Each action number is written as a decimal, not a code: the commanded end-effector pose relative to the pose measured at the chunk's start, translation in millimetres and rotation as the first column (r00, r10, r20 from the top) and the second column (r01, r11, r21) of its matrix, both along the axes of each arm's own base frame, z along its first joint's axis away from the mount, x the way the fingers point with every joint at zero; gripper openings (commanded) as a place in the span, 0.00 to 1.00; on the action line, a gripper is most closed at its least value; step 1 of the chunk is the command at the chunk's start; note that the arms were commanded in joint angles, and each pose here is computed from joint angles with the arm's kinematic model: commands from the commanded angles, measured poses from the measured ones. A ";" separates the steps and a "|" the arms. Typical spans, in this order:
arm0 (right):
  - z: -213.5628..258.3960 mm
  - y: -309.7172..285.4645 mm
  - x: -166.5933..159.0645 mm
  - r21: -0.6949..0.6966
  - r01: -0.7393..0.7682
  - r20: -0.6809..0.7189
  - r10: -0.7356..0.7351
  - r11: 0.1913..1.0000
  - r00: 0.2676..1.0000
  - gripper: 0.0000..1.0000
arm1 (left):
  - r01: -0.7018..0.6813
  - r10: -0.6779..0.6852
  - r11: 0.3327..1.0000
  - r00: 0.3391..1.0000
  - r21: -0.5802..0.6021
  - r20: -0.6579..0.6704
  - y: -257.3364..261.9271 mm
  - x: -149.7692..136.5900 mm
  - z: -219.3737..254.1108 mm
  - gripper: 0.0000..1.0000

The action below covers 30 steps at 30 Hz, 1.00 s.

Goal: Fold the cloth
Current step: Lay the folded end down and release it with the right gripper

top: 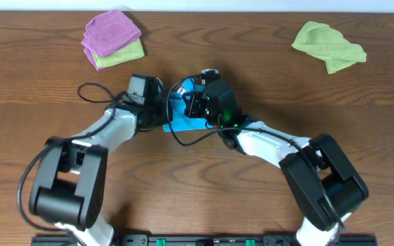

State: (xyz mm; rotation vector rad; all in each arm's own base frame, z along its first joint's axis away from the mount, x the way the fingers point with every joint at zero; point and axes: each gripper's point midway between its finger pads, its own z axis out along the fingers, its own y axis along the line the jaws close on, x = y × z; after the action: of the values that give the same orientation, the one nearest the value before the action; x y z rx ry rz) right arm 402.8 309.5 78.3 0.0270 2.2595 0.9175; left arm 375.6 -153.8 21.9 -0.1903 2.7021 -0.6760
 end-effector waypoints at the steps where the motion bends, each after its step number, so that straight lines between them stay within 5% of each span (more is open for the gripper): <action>1: 1.9 4.1 2.5 -0.024 -0.016 0.031 0.016 1.000 0.999 0.02 | -0.005 0.005 1.000 0.998 -0.005 0.068 8.9 8.4 27.7 0.06; 24: -26.8 20.4 -1.8 -0.055 -0.047 0.003 0.047 0.997 0.999 0.02 | -0.090 0.082 0.994 0.990 0.068 0.114 61.5 1.0 66.7 0.06; 26: -25.8 25.5 -3.8 -0.053 -0.057 0.006 0.057 0.997 0.998 0.05 | -0.091 0.083 0.993 0.991 0.069 0.109 62.3 -0.9 67.1 0.06; 30: -22.9 36.2 -10.1 -0.042 -0.087 0.010 0.087 0.995 0.996 0.27 | -0.089 0.081 0.993 0.991 0.071 0.111 62.8 -2.7 69.9 0.06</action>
State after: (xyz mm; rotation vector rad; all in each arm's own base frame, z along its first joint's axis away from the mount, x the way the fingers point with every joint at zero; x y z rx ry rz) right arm 393.7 334.3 49.0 -0.0550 2.3030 0.8958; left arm 369.3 -95.1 79.4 -0.2668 2.6288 -0.5655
